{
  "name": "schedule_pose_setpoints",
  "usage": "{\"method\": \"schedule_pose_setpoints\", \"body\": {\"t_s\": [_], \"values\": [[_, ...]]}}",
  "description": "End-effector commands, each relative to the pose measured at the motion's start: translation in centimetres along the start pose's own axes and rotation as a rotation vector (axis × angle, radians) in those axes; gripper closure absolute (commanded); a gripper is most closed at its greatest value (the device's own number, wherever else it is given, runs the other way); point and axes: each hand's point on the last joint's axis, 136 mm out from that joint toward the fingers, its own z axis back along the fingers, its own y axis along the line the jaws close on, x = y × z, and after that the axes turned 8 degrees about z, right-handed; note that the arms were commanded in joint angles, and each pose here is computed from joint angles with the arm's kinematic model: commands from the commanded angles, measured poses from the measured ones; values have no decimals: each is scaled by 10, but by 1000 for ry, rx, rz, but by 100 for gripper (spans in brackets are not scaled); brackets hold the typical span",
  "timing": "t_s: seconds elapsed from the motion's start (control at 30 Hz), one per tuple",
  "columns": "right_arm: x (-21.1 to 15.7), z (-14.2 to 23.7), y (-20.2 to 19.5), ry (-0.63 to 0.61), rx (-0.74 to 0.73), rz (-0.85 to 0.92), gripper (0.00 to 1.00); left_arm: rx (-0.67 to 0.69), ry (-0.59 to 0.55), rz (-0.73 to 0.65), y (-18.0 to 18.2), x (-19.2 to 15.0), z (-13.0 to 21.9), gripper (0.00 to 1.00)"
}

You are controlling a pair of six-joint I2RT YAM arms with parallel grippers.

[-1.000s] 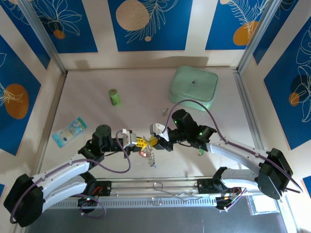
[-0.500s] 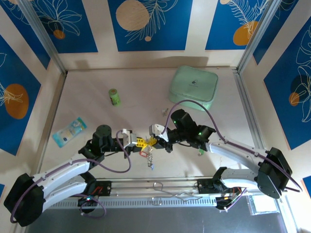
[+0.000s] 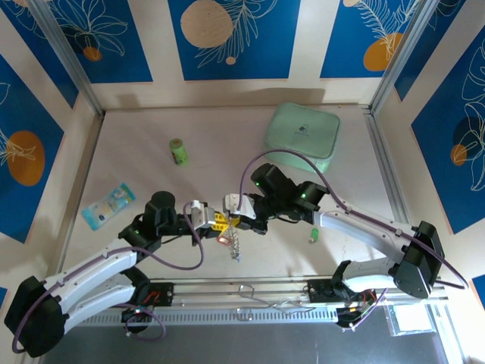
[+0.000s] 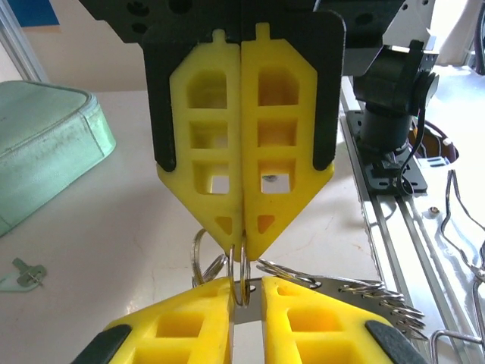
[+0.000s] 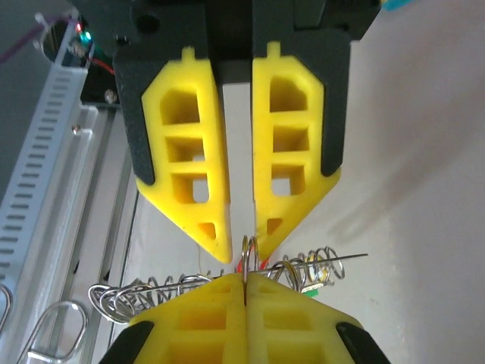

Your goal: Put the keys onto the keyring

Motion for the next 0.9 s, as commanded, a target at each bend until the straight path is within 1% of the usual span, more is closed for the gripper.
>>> {"method": "schedule_pose_setpoints", "body": {"t_s": [0.0,0.27,0.37,0.47,0.5,0.57,0.6,0.7,0.87], "values": [[4,5,2,39,14,31,100,-27,-9,-41,-5,12,-2,84],[21,-2,5,1,30,48,100,-43,12,-38,-7,6,-7,88],[21,-4,6,8,34,48,100,-50,14,-43,-9,6,-7,100],[19,0,4,-16,12,35,100,-52,2,-57,-11,8,-5,100],[19,3,3,-47,-2,24,97,-55,-5,-62,-13,9,-4,100],[20,10,4,-131,-15,8,83,-51,-32,-69,-14,12,-3,100],[19,13,4,-175,-20,-5,79,-51,-47,-68,-15,13,-2,100],[16,21,5,-265,-24,-40,76,-50,-107,-70,-17,21,0,100],[11,19,12,-297,-17,-45,76,-58,-162,-55,-19,25,2,100]]}}
